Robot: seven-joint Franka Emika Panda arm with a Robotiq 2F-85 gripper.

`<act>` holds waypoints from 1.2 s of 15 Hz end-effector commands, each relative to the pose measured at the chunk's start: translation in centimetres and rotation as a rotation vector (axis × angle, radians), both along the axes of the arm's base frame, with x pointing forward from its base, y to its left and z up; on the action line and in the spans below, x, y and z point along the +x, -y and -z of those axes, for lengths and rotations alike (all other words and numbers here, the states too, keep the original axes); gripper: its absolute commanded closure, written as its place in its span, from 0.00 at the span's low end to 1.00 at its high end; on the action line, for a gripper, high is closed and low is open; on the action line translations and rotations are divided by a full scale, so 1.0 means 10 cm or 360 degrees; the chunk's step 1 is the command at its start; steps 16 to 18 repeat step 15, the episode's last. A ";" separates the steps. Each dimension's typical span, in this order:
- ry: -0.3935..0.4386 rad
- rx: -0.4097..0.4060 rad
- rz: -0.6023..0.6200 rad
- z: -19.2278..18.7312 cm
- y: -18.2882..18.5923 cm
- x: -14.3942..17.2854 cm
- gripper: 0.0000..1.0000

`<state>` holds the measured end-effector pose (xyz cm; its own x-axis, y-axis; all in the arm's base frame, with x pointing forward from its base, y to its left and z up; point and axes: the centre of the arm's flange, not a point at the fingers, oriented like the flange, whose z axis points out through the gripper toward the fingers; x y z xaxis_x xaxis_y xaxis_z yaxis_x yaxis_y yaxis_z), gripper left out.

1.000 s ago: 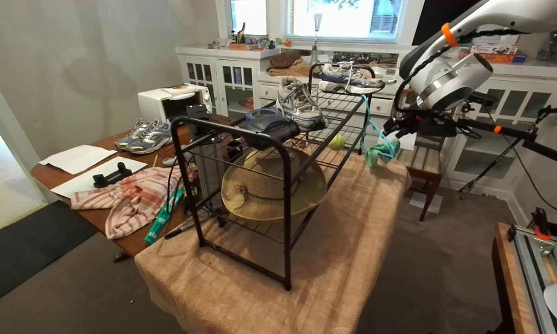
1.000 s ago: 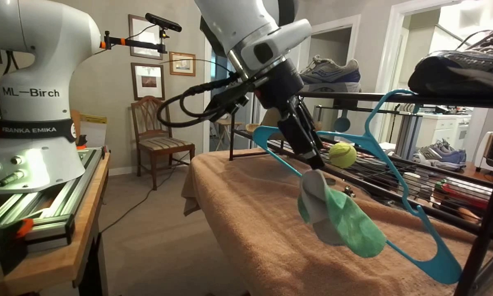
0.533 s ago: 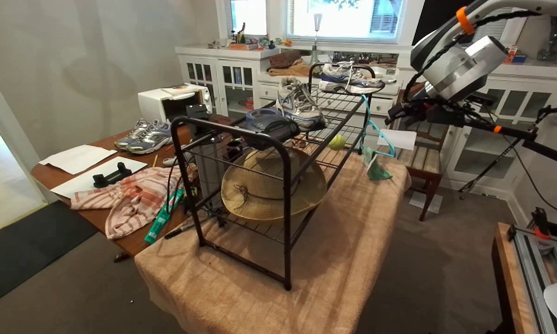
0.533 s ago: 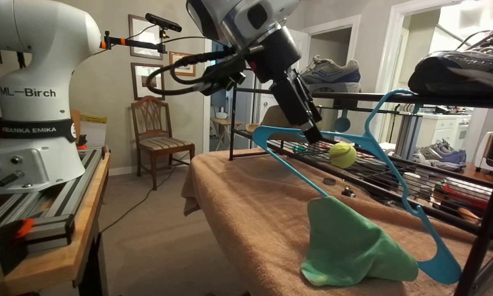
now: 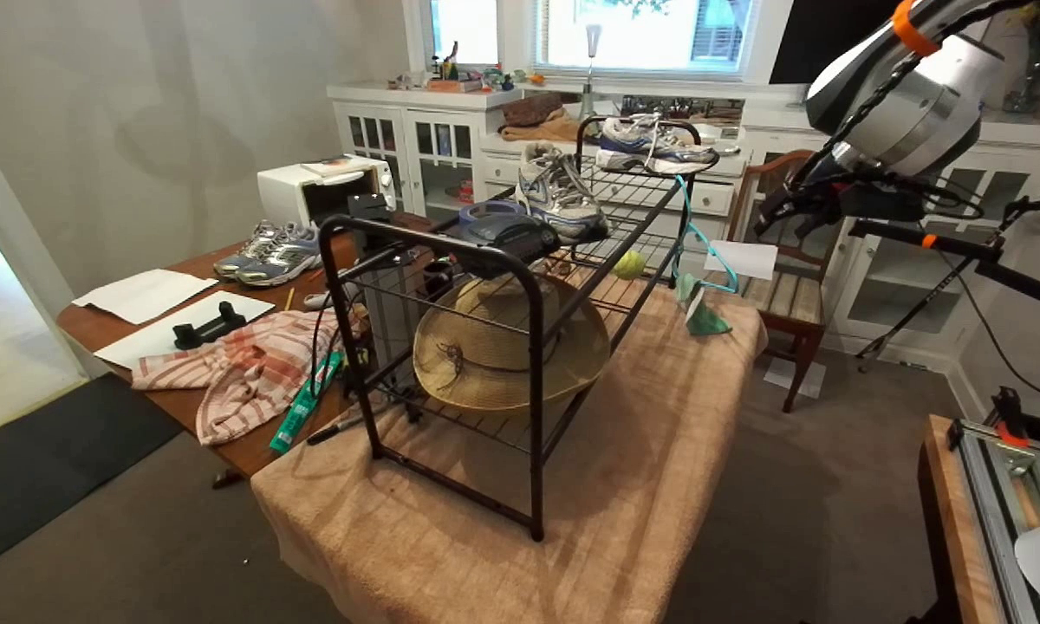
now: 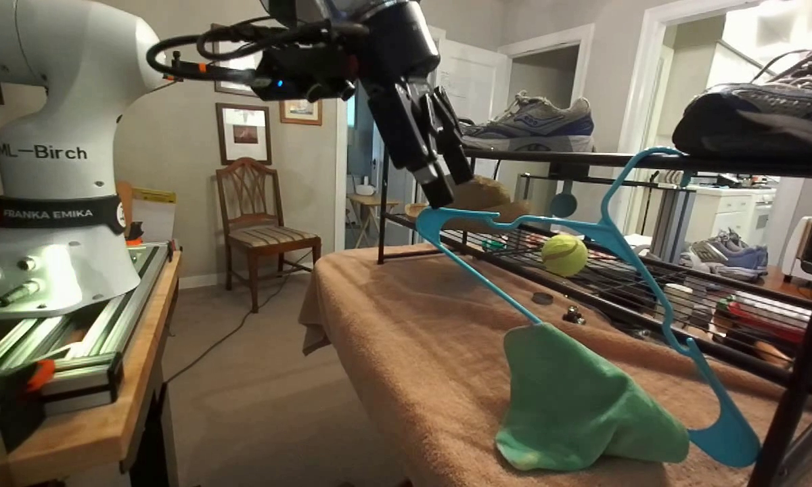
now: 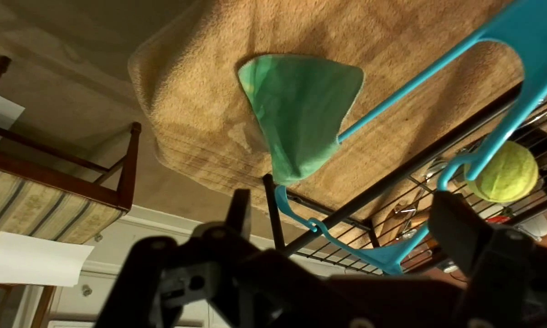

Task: Move the green cloth to the right

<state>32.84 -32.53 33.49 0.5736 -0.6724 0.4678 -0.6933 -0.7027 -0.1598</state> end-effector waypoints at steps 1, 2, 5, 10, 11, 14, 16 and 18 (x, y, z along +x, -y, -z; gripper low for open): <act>-0.0095 0.0051 0.0007 -0.56 -0.11 -0.12 0.00; -0.0132 0.0071 -0.0001 -0.66 -0.13 -0.15 0.00; -0.0232 0.0116 -0.0058 -1.00 -0.19 -0.26 0.00; -0.0379 0.0085 -0.0244 -1.53 -0.21 -0.37 0.00; -0.0320 0.0090 -0.0160 -1.31 -0.22 -0.28 0.00; -0.0330 0.0066 -0.0162 -1.38 -0.24 -0.27 0.00; -0.0334 0.0069 -0.0162 -1.37 -0.24 -0.27 0.00; -0.0334 0.0069 -0.0162 -1.37 -0.24 -0.27 0.00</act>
